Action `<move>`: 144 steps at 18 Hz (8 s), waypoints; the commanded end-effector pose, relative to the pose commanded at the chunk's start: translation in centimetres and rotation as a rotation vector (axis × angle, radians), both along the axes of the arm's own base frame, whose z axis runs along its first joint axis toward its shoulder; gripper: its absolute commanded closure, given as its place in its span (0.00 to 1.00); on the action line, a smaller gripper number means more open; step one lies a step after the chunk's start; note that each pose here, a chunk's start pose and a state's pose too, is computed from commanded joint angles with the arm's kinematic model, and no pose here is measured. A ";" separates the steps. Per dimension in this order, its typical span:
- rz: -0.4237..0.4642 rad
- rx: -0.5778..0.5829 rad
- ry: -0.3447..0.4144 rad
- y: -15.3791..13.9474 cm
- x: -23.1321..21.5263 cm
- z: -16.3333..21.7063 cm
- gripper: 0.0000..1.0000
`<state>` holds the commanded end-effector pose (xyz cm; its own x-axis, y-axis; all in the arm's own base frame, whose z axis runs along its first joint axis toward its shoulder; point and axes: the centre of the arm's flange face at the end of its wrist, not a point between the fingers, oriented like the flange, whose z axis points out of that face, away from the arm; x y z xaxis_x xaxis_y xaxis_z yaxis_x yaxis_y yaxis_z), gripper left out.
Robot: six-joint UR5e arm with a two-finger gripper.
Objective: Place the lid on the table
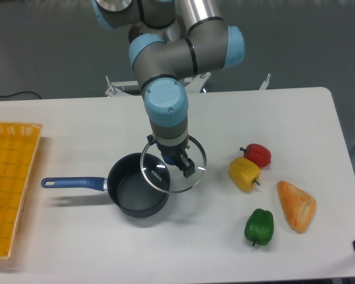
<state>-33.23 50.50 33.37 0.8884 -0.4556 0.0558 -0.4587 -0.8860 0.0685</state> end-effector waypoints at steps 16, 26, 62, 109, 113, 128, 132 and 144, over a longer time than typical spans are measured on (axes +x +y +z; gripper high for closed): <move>-0.053 -0.014 -0.029 -4.4 -1.4 -2.0 0.48; -0.107 0.021 0.000 -9.2 -2.7 -3.5 0.48; -0.130 0.061 -0.006 -13.1 0.7 -10.0 0.48; -0.152 0.023 -0.012 -11.7 0.9 -13.6 0.48; -0.154 0.012 -0.011 -11.7 0.8 -13.8 0.48; -0.159 0.008 -0.014 -11.3 0.9 -14.1 0.47; -0.160 0.006 -0.016 -11.3 0.9 -14.2 0.46; -0.162 0.006 -0.018 -11.2 0.9 -14.3 0.38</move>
<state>-32.37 39.26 19.07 0.8023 -0.5931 0.0679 -0.5966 -0.8007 0.0544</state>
